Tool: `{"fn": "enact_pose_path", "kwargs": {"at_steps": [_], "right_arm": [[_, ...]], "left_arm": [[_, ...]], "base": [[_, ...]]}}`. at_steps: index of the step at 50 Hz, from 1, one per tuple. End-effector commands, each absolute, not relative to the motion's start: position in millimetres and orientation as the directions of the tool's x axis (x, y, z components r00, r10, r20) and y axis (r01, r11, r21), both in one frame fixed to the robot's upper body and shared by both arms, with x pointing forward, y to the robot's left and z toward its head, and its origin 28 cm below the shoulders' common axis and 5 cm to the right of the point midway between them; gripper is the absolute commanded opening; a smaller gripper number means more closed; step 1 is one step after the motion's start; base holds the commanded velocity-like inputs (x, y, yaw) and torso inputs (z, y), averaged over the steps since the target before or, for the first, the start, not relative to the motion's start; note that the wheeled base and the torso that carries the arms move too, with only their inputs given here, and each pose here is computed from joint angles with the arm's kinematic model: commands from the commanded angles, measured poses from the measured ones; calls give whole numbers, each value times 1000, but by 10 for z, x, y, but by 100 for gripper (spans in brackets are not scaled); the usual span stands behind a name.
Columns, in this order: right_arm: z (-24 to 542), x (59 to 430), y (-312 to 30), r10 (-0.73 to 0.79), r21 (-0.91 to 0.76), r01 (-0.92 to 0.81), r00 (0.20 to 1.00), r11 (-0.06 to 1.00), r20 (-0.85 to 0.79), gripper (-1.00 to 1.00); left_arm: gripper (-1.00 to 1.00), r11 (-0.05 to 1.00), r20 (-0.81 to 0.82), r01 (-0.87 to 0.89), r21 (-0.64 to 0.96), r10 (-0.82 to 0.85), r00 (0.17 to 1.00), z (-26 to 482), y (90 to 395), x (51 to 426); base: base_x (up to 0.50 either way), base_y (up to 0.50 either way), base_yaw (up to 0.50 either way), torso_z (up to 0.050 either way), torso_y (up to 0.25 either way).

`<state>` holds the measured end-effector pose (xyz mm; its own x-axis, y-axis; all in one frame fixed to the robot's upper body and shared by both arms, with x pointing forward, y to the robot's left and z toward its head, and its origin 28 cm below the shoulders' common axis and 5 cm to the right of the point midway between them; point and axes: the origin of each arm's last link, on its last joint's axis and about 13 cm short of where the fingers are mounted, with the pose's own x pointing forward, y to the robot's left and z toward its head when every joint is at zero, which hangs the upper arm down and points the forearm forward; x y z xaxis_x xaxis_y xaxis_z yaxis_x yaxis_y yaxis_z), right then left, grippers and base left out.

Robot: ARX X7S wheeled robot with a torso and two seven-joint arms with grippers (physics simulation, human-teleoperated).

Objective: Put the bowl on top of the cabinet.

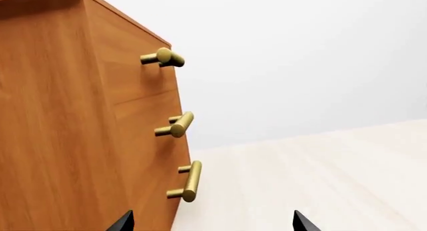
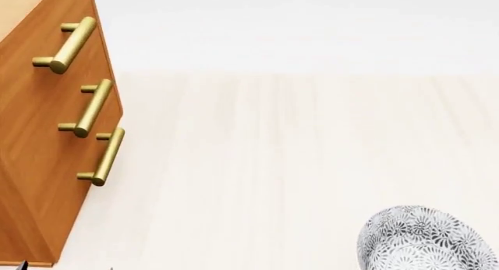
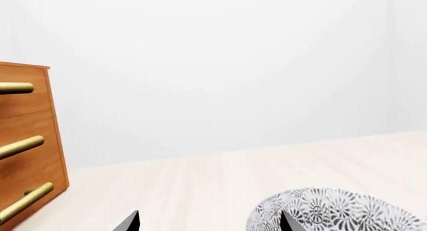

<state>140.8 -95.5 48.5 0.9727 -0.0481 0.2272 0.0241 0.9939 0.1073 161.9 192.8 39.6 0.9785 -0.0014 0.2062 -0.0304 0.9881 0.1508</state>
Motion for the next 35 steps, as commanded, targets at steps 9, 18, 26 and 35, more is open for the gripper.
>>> {"fn": "enact_pose_path", "kwargs": {"at_steps": [9,18,26,35], "right_arm": [[523,1423,-976,-87,146,56,973,988,213,100],[542,1394,-967,-125,146,96,971,985,202,100],[535,1396,-961,-119,139,92,972,986,201,100],[536,1397,-961,-115,139,88,973,986,200,100]], "left_arm": [[100,988,198,-27,151,-3,980,380,1925,1641],[100,990,170,-51,133,28,985,391,1933,1645],[100,987,174,-36,155,9,985,379,1930,1637],[100,987,169,-36,158,9,986,376,1929,1639]], "base": [[0,0,0,0,0],[0,0,0,0,0],[0,0,0,18,0],[0,0,0,50,0]]}}
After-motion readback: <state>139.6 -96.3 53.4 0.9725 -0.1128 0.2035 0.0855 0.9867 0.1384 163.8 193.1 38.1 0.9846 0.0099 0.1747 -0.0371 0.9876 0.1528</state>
